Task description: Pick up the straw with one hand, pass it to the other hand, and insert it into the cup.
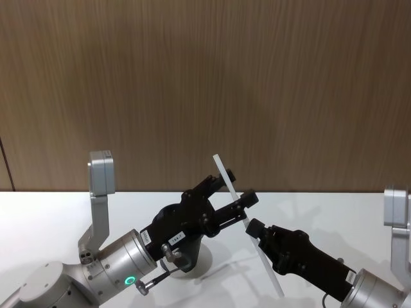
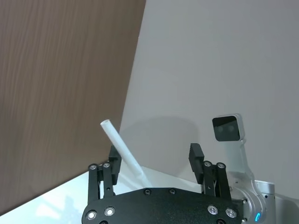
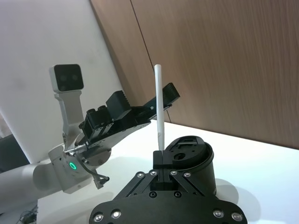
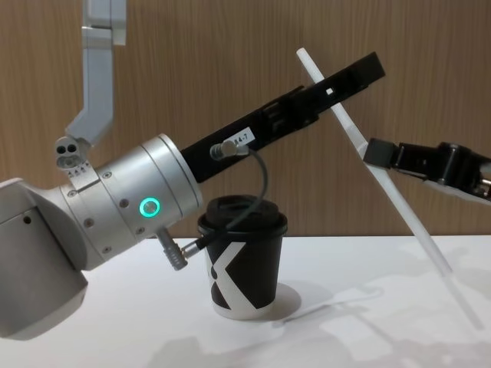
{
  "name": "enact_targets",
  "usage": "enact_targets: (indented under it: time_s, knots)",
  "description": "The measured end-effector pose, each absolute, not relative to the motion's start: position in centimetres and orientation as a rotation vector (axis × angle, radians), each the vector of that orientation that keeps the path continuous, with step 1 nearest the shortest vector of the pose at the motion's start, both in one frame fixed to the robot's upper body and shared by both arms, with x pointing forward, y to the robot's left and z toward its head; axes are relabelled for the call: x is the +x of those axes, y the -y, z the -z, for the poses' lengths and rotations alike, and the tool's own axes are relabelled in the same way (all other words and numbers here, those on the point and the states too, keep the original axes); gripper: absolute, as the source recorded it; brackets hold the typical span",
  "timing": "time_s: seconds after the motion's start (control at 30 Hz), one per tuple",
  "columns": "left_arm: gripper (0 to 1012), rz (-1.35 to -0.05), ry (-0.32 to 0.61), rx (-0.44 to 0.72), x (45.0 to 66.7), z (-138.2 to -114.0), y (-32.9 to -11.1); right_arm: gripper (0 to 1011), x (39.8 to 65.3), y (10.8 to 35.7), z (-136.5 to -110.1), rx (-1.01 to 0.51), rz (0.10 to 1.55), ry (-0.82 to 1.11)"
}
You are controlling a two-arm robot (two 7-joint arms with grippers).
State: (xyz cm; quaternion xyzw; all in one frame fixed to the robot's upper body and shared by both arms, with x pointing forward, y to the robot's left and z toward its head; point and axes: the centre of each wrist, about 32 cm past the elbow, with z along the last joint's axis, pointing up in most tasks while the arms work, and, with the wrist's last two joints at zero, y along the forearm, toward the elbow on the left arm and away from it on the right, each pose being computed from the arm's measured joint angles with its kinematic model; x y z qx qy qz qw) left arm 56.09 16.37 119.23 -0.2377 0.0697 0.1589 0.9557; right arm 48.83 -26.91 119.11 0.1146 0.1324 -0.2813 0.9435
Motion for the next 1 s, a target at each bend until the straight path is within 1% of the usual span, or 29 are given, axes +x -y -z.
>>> enact_targets:
  time_s: [0.03,0.07,0.1,0.17,0.2,0.27,0.3,0.37,0.43,0.47,0.5,0.57,0.6,0.63,0.67,0.7,0.73,0.83,0.93,1.0]
  knots:
    - [903,-0.322,-0.141,-0.483,56.08,-119.24,-16.35,0,48.84,26.92,-119.1,0.233,0.574,-0.27]
    - [885,-0.321,-0.141,-0.484,56.07,-119.25,-16.34,0,48.84,26.93,-119.1,0.233,0.574,-0.27]
    - [836,-0.32,-0.14,-0.485,56.06,-119.27,-16.29,0,48.84,26.94,-119.09,0.232,0.575,-0.271]
    - [810,-0.32,-0.14,-0.487,56.04,-119.3,-16.26,0,48.84,26.95,-119.08,0.232,0.576,-0.272]
    - [762,-0.32,-0.14,-0.488,56.02,-119.3,-16.22,0,48.84,26.96,-119.07,0.231,0.576,-0.272]
    - [728,-0.32,-0.14,-0.49,55.99,-119.29,-16.19,0,48.84,26.99,-119.07,0.231,0.577,-0.272]
    - [672,-0.321,-0.14,-0.492,55.96,-119.27,-16.16,0,48.84,27.01,-119.07,0.23,0.578,-0.273]
    - [627,-0.322,-0.14,-0.493,55.94,-119.26,-16.14,0,48.84,27.03,-119.07,0.23,0.579,-0.273]
    - [545,-0.324,-0.141,-0.495,55.91,-119.24,-16.12,0,48.84,27.03,-119.06,0.23,0.579,-0.274]
    - [529,-0.325,-0.141,-0.496,55.89,-119.22,-16.12,0,48.84,27.05,-119.06,0.23,0.579,-0.274]
    - [472,-0.327,-0.141,-0.497,55.88,-119.21,-16.11,0,48.84,27.06,-119.06,0.23,0.579,-0.274]
    - [422,-0.329,-0.141,-0.499,55.87,-119.19,-16.12,0,48.85,27.08,-119.06,0.23,0.58,-0.274]
    - [359,-0.33,-0.141,-0.5,55.85,-119.17,-16.13,0,48.86,27.1,-119.07,0.23,0.581,-0.274]
    - [337,-0.331,-0.141,-0.501,55.85,-119.16,-16.14,0,48.86,27.11,-119.07,0.229,0.581,-0.274]
    - [337,-0.331,-0.141,-0.501,55.84,-119.16,-16.14,0,48.86,27.11,-119.07,0.23,0.581,-0.275]
    - [299,-0.332,-0.141,-0.502,55.84,-119.15,-16.14,0,48.87,27.1,-119.06,0.229,0.581,-0.275]
    - [239,-0.334,-0.141,-0.503,55.84,-119.14,-16.16,0,48.87,27.11,-119.06,0.229,0.582,-0.275]
    - [180,-0.336,-0.141,-0.505,55.84,-119.14,-16.18,0,48.89,27.13,-119.06,0.229,0.583,-0.276]
    - [72,-0.337,-0.142,-0.507,55.85,-119.1,-16.19,0,48.92,27.13,-119.08,0.229,0.583,-0.277]
    - [58,-0.339,-0.142,-0.507,55.86,-119.07,-16.21,0,48.94,27.13,-119.08,0.229,0.583,-0.277]
